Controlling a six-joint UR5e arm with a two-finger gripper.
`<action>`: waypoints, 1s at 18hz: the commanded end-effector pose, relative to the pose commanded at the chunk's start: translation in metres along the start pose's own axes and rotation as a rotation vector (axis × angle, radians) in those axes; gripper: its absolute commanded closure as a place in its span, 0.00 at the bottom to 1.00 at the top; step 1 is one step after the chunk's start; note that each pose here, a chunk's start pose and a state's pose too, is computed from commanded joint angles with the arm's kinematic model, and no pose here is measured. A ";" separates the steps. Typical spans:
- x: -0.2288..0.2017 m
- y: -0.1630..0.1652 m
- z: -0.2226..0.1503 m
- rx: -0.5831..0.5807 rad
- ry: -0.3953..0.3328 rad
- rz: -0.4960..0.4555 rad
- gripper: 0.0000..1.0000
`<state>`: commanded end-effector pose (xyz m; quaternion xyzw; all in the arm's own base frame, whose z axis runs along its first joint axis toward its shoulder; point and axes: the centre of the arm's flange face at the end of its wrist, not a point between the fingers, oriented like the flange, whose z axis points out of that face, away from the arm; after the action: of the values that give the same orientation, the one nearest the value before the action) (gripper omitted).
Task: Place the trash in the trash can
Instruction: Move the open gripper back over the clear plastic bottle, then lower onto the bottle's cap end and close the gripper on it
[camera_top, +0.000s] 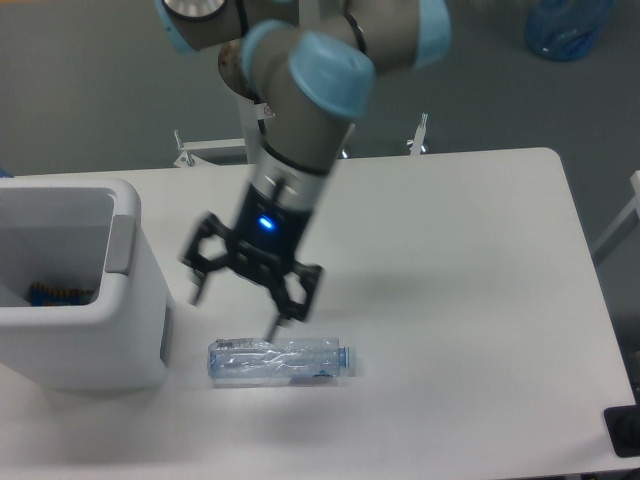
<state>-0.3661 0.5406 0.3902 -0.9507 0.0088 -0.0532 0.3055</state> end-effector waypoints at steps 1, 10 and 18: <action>-0.004 0.003 0.006 -0.006 0.006 0.015 0.00; -0.001 0.040 0.084 -0.187 0.047 0.224 0.00; 0.072 0.042 0.164 -0.354 0.119 0.468 0.00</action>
<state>-0.2760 0.5981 0.2408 -0.9565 0.2548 -0.0347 0.1380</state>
